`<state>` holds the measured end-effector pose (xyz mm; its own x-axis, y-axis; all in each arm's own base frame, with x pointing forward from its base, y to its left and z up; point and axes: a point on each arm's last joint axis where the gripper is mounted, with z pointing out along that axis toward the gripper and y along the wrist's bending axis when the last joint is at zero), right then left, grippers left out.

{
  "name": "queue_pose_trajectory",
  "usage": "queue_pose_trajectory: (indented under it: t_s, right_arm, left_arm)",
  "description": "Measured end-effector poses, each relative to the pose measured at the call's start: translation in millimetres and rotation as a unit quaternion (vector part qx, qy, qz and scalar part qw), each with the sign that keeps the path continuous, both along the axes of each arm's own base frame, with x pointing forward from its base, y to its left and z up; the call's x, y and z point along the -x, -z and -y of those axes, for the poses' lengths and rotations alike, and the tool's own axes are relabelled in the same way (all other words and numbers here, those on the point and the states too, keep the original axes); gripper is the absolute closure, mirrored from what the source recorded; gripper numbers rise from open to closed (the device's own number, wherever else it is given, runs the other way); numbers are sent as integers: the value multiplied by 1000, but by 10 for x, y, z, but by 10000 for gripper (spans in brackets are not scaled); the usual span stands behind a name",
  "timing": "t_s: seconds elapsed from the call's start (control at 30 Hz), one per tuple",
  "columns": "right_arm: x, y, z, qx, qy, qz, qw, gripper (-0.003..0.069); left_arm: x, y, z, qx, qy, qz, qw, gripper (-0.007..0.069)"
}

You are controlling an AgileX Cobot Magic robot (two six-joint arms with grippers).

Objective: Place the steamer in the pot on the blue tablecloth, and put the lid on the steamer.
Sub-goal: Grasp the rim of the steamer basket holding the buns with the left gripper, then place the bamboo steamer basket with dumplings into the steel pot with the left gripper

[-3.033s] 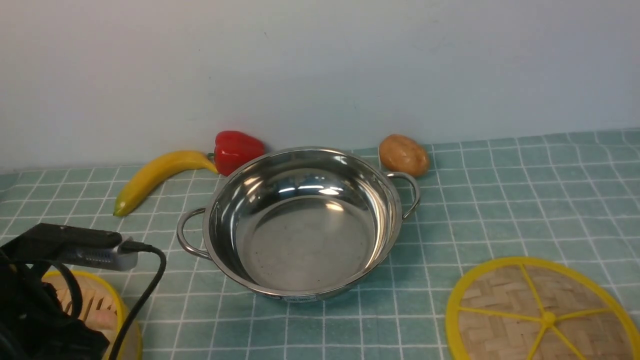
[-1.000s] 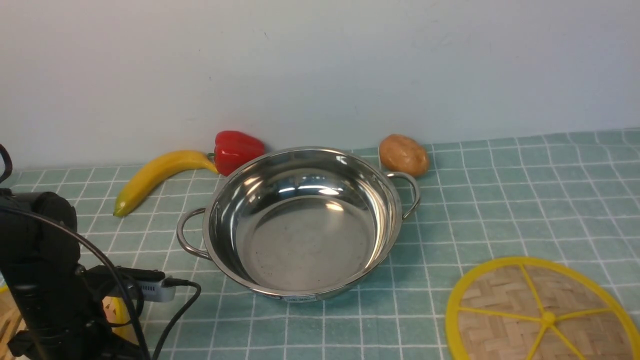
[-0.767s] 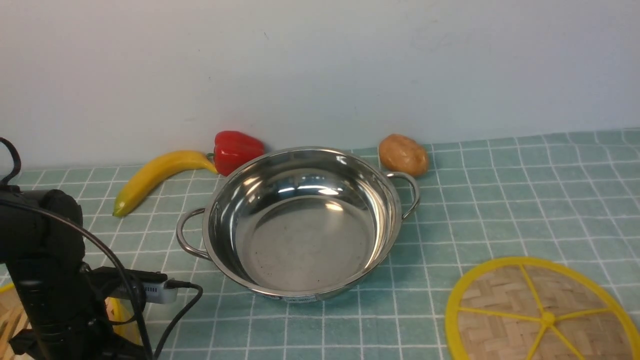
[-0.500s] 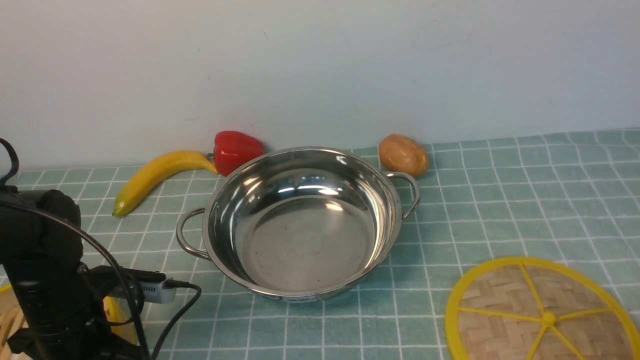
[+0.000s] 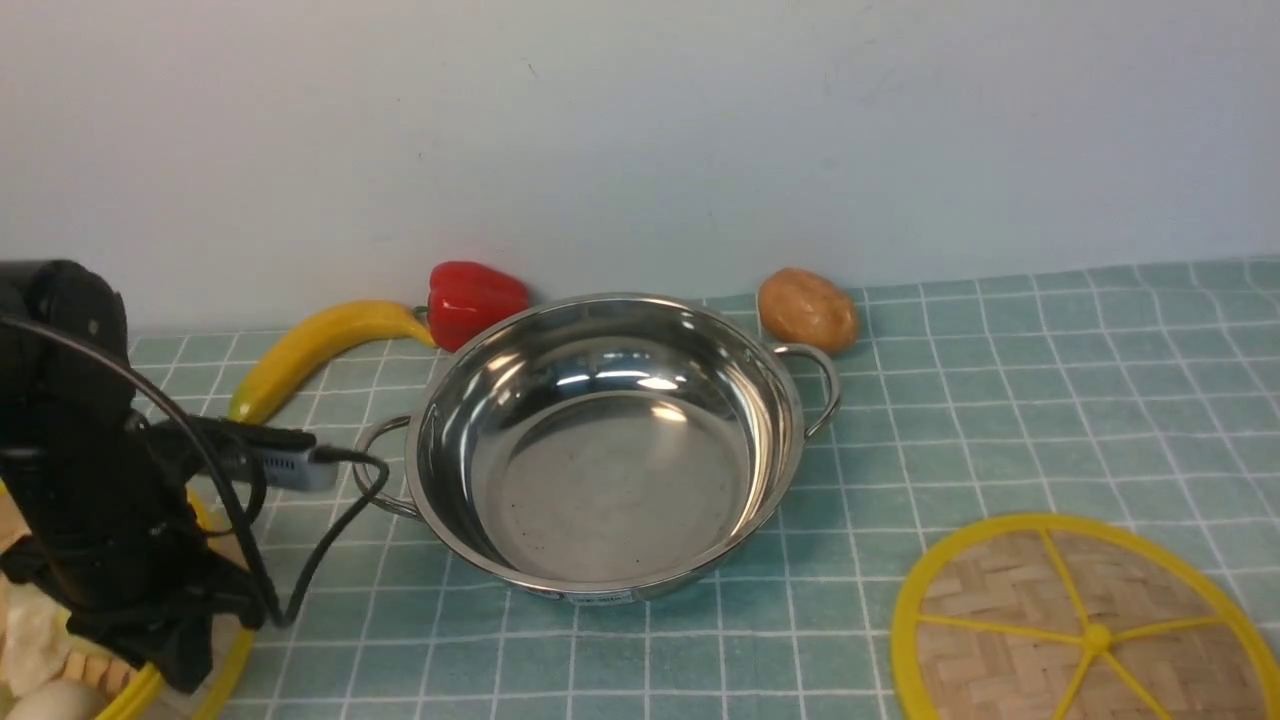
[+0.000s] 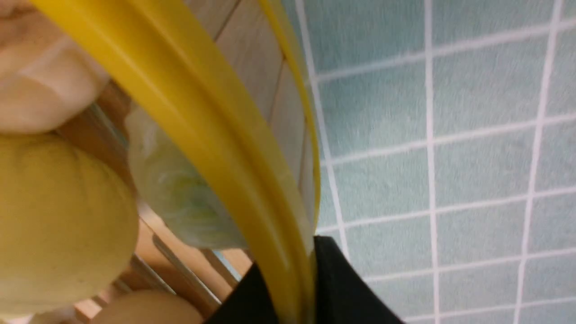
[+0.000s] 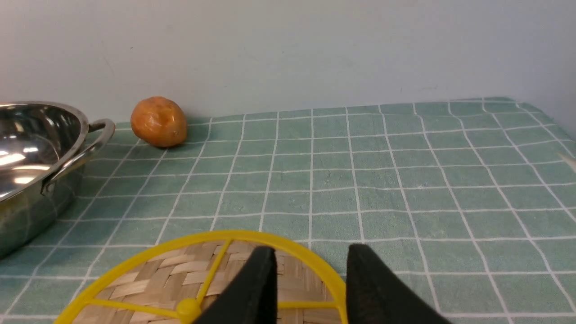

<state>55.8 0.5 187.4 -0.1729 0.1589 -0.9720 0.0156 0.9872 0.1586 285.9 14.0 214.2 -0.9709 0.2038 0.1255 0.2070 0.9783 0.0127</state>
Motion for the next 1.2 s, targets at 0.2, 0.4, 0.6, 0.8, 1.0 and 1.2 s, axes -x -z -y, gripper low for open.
queue_pose_trajectory:
  t_s: [0.2, 0.4, 0.6, 0.8, 1.0, 1.2]
  right_arm:
    - [0, 0, 0, 0, 0, 0, 1000, 419]
    - [0, 0, 0, 0, 0, 0, 1000, 419]
    - [0, 0, 0, 0, 0, 0, 1000, 419]
    - [0, 0, 0, 0, 0, 0, 1000, 419]
    - [0, 0, 0, 0, 0, 0, 1000, 419]
    - [0, 0, 0, 0, 0, 0, 1000, 419]
  left_arm:
    - [-226, -311, 83, 48, -4, 66, 997, 576]
    - [-369, -565, 132, 74, -10, 114, 991, 576]
    - [-383, -600, 127, 71, -9, 118, 990, 576]
    - [-383, -602, 130, 73, -9, 117, 990, 576]
    - [-383, -602, 158, 74, -1, 117, 990, 576]
    - [-360, -596, 496, 38, 113, 112, 986, 576]
